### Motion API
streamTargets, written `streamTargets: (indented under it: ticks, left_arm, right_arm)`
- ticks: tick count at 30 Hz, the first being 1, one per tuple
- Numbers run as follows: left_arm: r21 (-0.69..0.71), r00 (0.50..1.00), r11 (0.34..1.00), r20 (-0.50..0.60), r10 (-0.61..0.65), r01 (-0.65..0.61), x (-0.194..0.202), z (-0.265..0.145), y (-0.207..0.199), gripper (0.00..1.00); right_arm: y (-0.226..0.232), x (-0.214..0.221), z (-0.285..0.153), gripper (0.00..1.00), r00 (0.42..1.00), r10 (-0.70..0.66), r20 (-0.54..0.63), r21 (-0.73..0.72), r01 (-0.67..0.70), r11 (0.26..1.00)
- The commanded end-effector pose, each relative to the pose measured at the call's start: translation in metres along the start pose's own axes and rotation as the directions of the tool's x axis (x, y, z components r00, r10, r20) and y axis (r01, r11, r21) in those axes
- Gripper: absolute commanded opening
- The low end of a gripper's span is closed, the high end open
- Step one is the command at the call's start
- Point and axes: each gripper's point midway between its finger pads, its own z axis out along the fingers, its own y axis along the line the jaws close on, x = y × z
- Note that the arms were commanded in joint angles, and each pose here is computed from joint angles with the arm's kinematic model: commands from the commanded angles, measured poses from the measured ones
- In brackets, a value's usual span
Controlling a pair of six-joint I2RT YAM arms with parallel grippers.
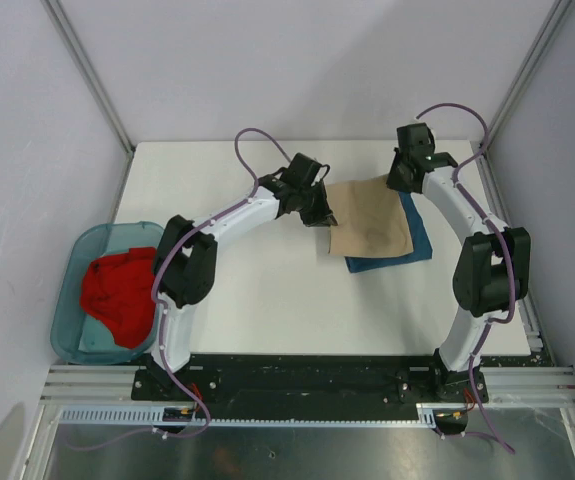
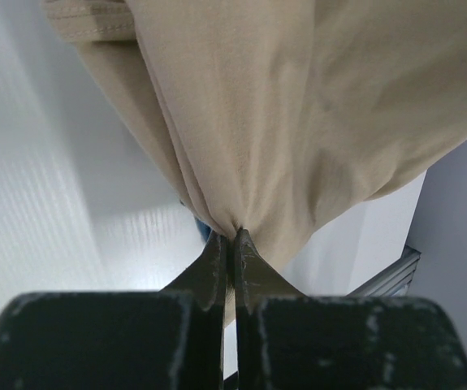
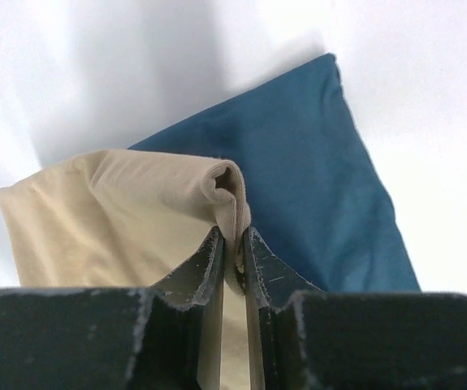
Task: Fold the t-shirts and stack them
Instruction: Put the neatly folded tshirt into the corner of the board with both arms
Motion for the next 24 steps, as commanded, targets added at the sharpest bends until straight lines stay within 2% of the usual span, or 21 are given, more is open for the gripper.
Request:
streamTargets:
  ticks: [1, 12, 24]
  left_arm:
    - [0.076, 1.000, 0.997, 0.018, -0.005, 0.004, -0.012, -0.003, -0.032, 0.00]
    - [0.107, 1.000, 0.994, -0.003, -0.007, 0.007, -0.011, 0.018, -0.050, 0.00]
    - [0.113, 1.000, 0.994, -0.022, 0.000, 0.003, -0.001, 0.029, -0.058, 0.00]
  right_arm:
    - [-0.012, -0.038, -0.023, 0.00, 0.993, 0.044, 0.108, -0.025, -0.041, 0.999]
    - [-0.040, -0.058, -0.016, 0.00, 0.987, 0.097, 0.127, -0.003, -0.098, 0.995]
    - [-0.050, -0.066, -0.013, 0.00, 0.985, 0.114, 0.133, 0.009, -0.117, 0.993]
